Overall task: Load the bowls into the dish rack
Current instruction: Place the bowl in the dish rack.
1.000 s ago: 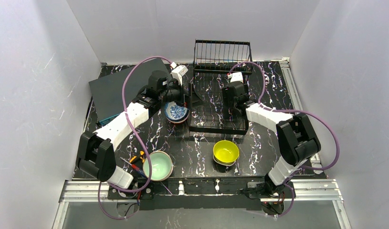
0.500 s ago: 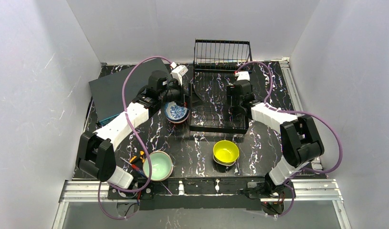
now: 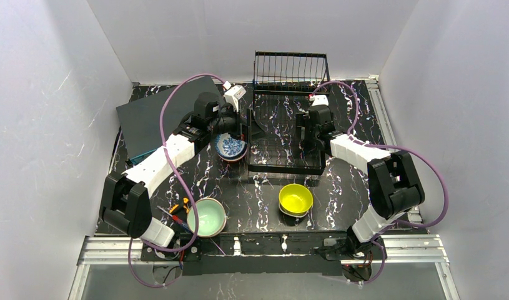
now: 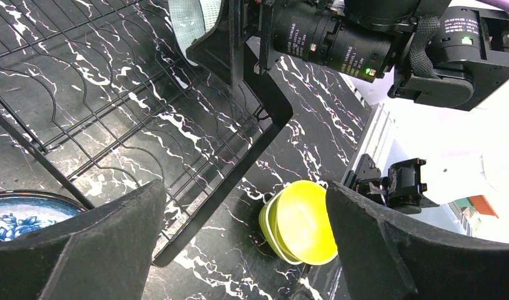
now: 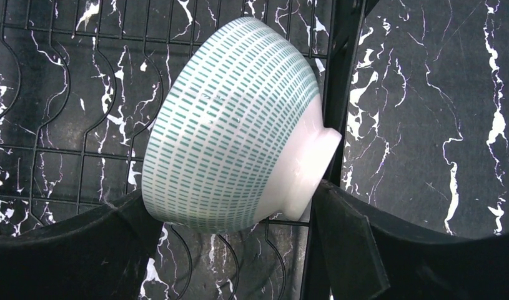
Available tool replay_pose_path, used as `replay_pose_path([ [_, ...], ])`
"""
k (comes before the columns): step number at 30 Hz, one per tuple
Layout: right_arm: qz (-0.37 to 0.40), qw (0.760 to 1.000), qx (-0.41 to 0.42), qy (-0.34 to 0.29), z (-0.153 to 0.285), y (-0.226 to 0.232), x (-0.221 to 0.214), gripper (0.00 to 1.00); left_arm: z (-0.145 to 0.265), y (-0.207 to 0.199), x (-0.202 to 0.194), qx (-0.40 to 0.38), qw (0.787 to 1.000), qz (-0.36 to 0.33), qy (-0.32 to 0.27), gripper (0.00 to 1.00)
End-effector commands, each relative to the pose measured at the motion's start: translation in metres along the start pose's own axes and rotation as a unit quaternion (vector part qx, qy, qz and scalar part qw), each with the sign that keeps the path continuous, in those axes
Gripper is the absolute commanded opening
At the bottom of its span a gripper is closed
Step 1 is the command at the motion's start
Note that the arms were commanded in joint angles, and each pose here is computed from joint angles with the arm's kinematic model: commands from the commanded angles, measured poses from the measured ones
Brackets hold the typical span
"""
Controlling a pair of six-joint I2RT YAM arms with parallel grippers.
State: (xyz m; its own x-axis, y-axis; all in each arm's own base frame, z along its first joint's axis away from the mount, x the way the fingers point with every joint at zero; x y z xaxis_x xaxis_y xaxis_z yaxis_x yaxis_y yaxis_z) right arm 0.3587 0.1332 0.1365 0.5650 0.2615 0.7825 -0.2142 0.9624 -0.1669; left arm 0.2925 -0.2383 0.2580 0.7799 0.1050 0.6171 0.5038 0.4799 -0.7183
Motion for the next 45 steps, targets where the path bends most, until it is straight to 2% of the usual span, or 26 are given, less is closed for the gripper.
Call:
replay_pose_path([
  [1,-0.004,1.0,-0.009,-0.017,0.008,-0.009,0.016,0.94,0.006,-0.017,0.009,-0.024,0.999,-0.021,-0.01,0.96],
  [3,-0.003,1.0,-0.012,-0.022,0.01,-0.01,0.019,0.98,0.006,-0.018,0.01,-0.024,0.999,-0.021,-0.01,0.96],
  [9,0.009,0.999,-0.022,-0.031,0.013,-0.014,0.027,0.98,0.006,-0.017,0.01,-0.021,0.999,-0.022,-0.012,0.96],
  [16,0.019,0.998,-0.038,-0.041,0.02,-0.02,0.035,0.87,0.006,-0.016,0.009,-0.02,1.0,-0.021,-0.011,0.96],
  [22,0.026,0.997,-0.042,-0.054,0.027,-0.023,0.035,0.83,0.004,-0.016,0.009,-0.024,1.0,-0.017,-0.007,0.96],
  [29,0.034,0.998,-0.018,-0.051,0.015,-0.015,0.031,0.71,0.004,-0.015,0.009,-0.023,1.0,-0.017,-0.007,0.96],
  [36,0.038,0.998,-0.009,-0.048,0.004,-0.012,0.034,0.66,0.004,-0.015,0.009,-0.023,1.0,-0.017,-0.007,0.96],
  [40,0.042,0.998,-0.01,-0.038,-0.001,-0.011,0.034,0.66,0.003,-0.015,0.009,-0.023,1.0,-0.016,-0.006,0.96],
  [45,0.041,0.999,-0.011,-0.021,-0.008,-0.008,0.029,0.72,0.003,-0.016,0.009,-0.026,1.0,-0.016,-0.006,0.96],
])
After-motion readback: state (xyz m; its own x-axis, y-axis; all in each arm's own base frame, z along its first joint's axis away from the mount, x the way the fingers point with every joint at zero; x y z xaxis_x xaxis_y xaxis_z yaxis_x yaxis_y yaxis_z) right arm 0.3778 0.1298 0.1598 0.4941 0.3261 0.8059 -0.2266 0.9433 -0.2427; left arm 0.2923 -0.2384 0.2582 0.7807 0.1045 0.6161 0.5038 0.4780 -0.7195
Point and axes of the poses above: each gripper's point midway between its finger pads, its own z axis back along the fingers, its own y axis along the line the jaws close on, x = y × z, the point moved 7 cm from there along z, back along the fingers, and after that the axes turned 13 degrees about z, right-handed, at the moved point
